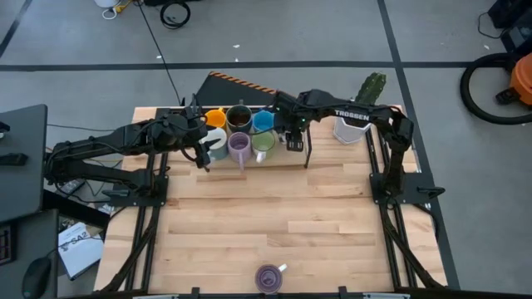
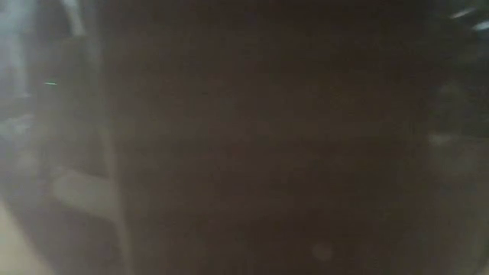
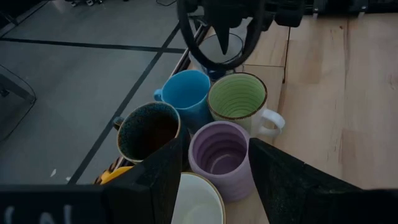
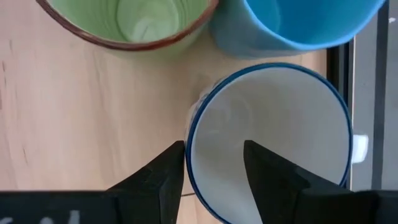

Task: Place coffee mugs
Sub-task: Put the blue patterned mug on the shelf

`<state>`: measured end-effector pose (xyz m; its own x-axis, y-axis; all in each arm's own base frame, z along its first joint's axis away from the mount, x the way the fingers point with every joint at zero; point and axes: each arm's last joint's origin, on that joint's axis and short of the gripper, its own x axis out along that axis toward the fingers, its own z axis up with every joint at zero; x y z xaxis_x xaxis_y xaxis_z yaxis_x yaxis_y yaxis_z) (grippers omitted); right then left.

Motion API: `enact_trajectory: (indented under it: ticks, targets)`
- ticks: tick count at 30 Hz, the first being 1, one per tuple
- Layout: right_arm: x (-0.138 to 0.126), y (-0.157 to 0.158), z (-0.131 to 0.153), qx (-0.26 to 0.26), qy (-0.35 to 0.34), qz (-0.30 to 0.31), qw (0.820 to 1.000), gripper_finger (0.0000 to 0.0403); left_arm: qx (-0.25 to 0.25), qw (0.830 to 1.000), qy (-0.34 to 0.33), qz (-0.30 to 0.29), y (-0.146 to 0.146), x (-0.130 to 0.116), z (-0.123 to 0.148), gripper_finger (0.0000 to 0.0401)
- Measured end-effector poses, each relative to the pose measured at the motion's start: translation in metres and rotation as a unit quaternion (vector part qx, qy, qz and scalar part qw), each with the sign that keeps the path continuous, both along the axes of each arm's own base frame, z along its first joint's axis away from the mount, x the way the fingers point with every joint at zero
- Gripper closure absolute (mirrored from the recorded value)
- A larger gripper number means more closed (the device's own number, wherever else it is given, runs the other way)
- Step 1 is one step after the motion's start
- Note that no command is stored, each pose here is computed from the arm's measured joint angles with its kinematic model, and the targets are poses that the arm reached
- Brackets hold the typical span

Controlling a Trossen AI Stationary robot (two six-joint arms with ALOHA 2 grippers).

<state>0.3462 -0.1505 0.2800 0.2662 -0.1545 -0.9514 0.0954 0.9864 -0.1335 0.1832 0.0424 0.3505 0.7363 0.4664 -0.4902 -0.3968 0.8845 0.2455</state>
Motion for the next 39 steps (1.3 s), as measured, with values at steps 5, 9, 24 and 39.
enact_trajectory:
  ticks: [5,9,24,39]
  targets:
    - [-0.0013,-0.0025,-0.0001,-0.001,0.002,0.005,1.0,0.0238,0.0,1.0,0.0,0.0,0.0001,0.0,0.0,0.0209]
    - [-0.0012,-0.0023,-0.0001,-0.006,0.005,0.024,1.0,0.0256,0.0,1.0,0.0,0.0,0.0,0.0,0.0,0.0209]
    - [-0.0013,-0.004,0.0002,-0.048,0.026,0.122,0.991,0.0304,0.0,1.0,0.0,0.0,0.0,0.0,0.0,0.0209]
    - [-0.0033,-0.0101,0.0005,-0.084,0.046,0.158,0.983,0.0307,0.0,1.0,0.0,0.0,0.0,0.0,0.0,0.0209]
